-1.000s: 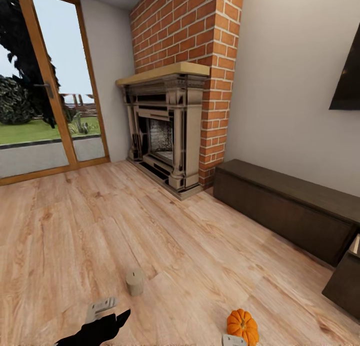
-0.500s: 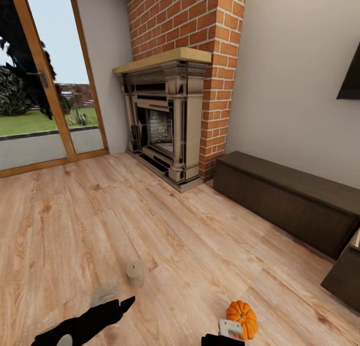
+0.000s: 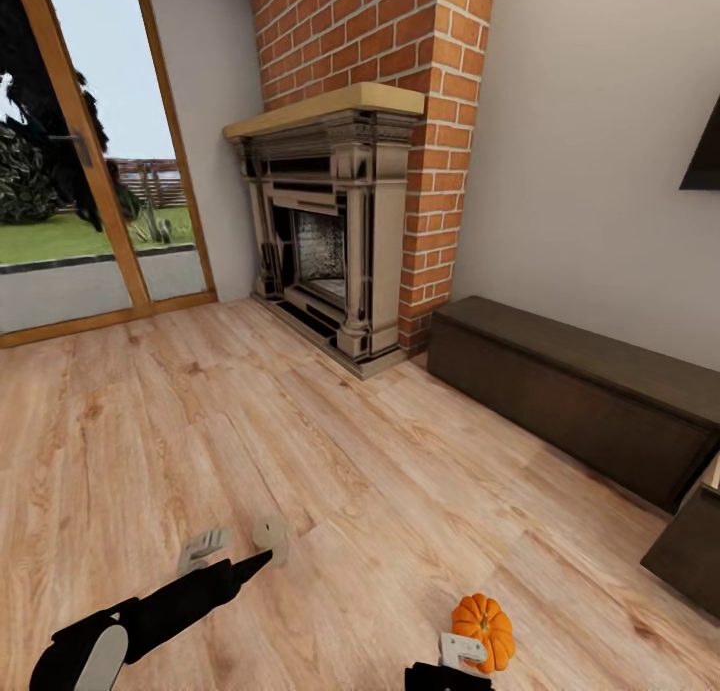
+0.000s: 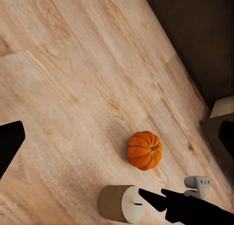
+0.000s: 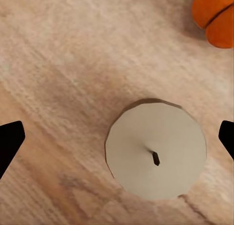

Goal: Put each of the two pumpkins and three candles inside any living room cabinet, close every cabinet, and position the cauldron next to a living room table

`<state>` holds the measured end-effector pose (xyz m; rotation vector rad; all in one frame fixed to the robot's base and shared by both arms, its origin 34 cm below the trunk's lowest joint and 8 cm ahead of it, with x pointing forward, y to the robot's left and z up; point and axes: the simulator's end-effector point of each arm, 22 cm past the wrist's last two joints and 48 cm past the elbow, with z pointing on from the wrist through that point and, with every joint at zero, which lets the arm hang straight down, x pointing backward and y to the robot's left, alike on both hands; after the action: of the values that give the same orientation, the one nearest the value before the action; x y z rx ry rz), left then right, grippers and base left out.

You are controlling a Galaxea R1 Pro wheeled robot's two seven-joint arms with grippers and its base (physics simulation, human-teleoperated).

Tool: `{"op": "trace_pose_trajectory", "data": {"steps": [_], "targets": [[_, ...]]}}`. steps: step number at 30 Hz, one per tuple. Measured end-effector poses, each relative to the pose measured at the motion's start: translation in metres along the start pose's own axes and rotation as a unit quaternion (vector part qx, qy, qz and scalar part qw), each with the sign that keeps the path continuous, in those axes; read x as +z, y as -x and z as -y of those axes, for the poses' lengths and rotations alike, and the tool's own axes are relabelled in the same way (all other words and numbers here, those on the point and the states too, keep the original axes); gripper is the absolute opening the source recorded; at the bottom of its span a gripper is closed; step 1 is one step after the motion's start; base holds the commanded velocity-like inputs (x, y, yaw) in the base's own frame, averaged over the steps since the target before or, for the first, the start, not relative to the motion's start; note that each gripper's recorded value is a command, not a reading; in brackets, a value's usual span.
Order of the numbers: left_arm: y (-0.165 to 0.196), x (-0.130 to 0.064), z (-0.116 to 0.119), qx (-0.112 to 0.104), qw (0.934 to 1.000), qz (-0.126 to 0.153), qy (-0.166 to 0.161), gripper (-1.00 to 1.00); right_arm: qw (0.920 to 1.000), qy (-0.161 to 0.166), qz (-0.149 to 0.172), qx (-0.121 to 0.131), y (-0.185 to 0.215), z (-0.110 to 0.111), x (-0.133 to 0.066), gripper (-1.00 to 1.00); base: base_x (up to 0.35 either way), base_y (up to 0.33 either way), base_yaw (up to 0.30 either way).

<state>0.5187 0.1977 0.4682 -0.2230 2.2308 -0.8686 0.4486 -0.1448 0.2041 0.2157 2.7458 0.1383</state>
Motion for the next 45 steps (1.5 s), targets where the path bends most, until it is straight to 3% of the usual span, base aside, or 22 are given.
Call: {"op": "trace_pose_trajectory", "data": {"steps": [24,34,45], "targets": [[-0.016,0.011,-0.008,-0.014,0.9997,-0.019,-0.008,1.00,1.0000,-0.007,-0.006,0.003,0.010,0.004,0.013,1.00,0.000,0.000,0.000],[-0.019,0.013,-0.011,-0.017,0.9996,-0.024,-0.007,1.00,0.9989,-0.047,-0.008,0.004,0.012,0.022,0.015,1.00,0.000,0.000,0.000],[-0.033,0.022,-0.024,-0.029,0.9988,-0.040,0.002,1.00,0.9980,-0.054,-0.032,0.004,-0.009,0.025,0.027,1.00,0.000,0.000,0.000]]}}
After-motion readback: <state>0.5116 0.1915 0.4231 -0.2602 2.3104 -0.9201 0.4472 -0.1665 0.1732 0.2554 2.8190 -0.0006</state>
